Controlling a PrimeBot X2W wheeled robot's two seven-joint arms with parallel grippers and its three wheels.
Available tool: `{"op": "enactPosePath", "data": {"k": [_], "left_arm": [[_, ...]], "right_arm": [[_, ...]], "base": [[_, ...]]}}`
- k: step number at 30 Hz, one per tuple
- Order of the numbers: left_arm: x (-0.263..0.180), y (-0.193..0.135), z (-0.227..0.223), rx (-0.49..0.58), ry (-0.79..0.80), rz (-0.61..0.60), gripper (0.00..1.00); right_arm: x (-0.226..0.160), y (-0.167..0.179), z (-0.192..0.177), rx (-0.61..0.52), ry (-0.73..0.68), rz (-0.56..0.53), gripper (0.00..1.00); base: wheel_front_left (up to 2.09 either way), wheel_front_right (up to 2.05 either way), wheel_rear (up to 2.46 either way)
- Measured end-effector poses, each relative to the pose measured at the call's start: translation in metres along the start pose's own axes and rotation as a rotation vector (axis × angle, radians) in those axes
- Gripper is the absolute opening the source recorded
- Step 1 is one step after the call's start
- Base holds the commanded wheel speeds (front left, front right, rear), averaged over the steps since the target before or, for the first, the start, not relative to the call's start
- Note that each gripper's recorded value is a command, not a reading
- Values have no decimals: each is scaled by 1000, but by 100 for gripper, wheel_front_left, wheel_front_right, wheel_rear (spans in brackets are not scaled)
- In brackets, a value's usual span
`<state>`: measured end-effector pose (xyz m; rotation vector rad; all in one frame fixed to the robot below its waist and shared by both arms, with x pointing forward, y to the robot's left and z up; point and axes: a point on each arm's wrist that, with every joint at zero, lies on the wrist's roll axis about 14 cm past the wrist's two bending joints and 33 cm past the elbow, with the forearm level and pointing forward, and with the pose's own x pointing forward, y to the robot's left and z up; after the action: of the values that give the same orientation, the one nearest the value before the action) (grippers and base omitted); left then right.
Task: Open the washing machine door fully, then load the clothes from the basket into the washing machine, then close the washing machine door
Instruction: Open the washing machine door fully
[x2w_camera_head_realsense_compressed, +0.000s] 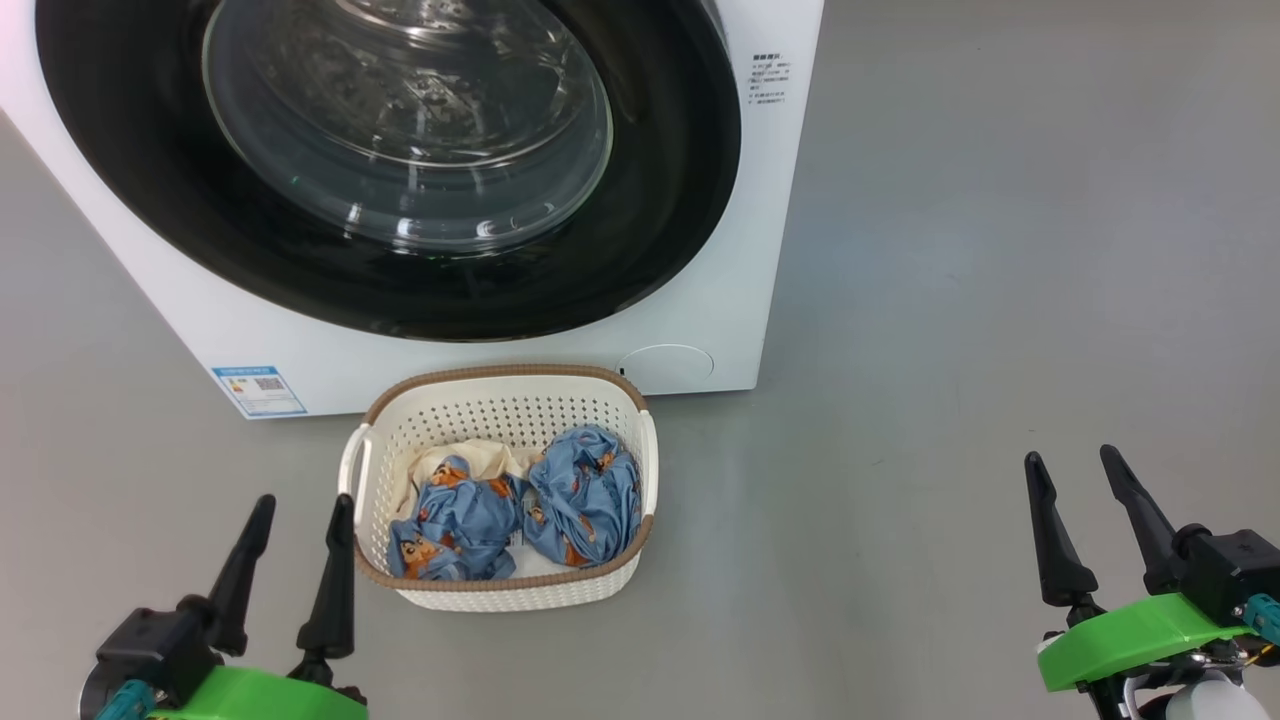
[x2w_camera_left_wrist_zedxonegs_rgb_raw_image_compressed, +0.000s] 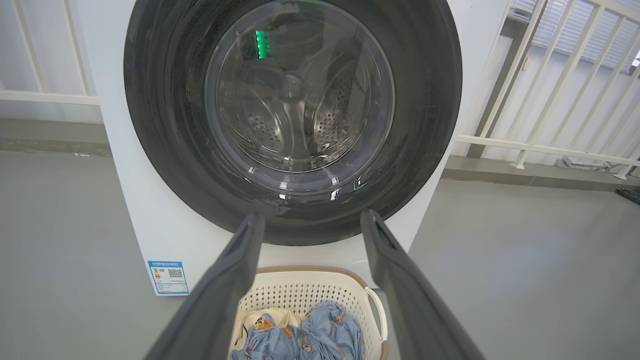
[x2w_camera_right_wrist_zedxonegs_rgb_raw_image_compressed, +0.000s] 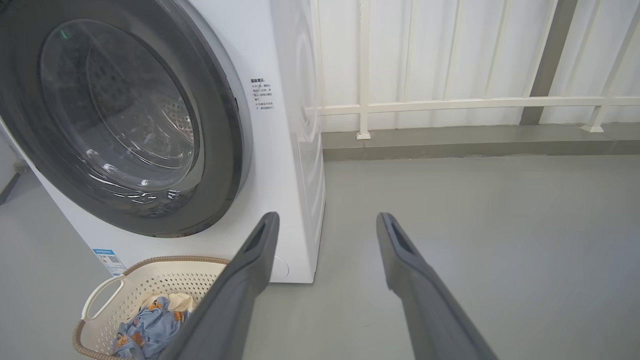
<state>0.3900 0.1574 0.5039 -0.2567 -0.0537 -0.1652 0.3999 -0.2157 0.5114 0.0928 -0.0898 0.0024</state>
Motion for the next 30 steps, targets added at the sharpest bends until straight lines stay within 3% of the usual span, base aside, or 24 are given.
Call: {"op": "enactPosePath", "data": {"k": [21, 30], "left_arm": [[3, -4, 5, 28, -15, -16, 100], [1, -6, 8, 33, -25, -15, 100]], "right_arm": [[4, 1, 4, 12, -16, -4, 100], [8, 5, 11, 85, -43, -11, 100]], "base": [[0, 0, 0], [0, 0, 0]]}}
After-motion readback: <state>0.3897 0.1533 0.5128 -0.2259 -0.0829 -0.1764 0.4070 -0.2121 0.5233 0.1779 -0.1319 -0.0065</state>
